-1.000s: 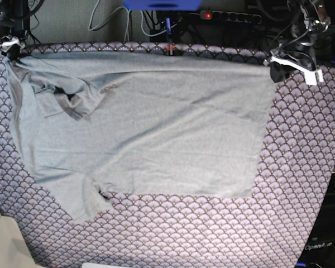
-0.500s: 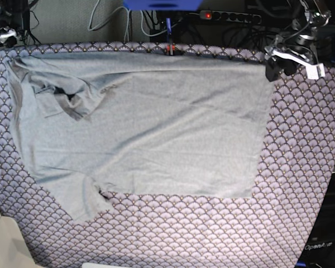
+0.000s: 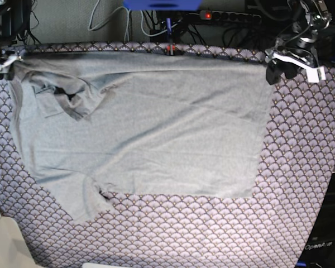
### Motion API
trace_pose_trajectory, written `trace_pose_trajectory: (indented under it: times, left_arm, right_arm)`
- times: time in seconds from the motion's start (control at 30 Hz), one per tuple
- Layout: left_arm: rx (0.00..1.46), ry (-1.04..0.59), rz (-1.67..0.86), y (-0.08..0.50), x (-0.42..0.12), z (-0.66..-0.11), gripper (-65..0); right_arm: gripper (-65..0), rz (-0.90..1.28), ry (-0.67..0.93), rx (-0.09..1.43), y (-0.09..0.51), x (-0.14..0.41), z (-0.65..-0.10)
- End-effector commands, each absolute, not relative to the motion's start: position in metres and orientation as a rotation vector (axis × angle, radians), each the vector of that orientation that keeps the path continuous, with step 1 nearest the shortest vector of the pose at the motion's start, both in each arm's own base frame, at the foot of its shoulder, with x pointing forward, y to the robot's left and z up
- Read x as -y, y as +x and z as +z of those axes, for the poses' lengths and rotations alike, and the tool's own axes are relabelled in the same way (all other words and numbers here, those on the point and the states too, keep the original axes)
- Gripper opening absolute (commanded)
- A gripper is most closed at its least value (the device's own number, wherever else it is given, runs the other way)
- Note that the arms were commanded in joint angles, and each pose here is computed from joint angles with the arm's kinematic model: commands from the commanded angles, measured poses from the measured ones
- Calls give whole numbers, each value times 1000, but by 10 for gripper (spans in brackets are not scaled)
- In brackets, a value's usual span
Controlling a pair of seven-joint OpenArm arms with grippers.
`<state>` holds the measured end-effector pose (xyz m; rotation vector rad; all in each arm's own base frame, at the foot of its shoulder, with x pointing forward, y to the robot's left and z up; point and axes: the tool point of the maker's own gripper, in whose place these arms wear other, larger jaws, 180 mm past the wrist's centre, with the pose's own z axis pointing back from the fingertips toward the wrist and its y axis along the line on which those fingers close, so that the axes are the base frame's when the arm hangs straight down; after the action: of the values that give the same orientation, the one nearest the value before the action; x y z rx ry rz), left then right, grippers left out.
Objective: Fold the T-shirt properly
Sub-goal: 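Release the right gripper and move it inward over the sleeve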
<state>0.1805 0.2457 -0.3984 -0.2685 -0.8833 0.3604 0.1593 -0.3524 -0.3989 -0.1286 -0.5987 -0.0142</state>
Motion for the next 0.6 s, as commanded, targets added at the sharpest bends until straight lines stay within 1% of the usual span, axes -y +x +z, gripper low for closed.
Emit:
trace_pose_trajectory:
  times: [0.0,0.17,0.47,0.57]
  left_arm:
    - [930,-266,343,187,-249,-386,-244]
    - [932,-263,340,187,-250,-385,-245]
    - [945,-270,340,193,-249,-383,-245]
    - [945,-271,341,194,-249,-384,-245]
  right_arm:
    - [-435,35,-142,629,171,349,-390]
    - [-433,107,-207,523,162,335,-410]
    - [-433,265,-255,572,185,310,-408]
    - [-433,278,-284,636,204,311,-390]
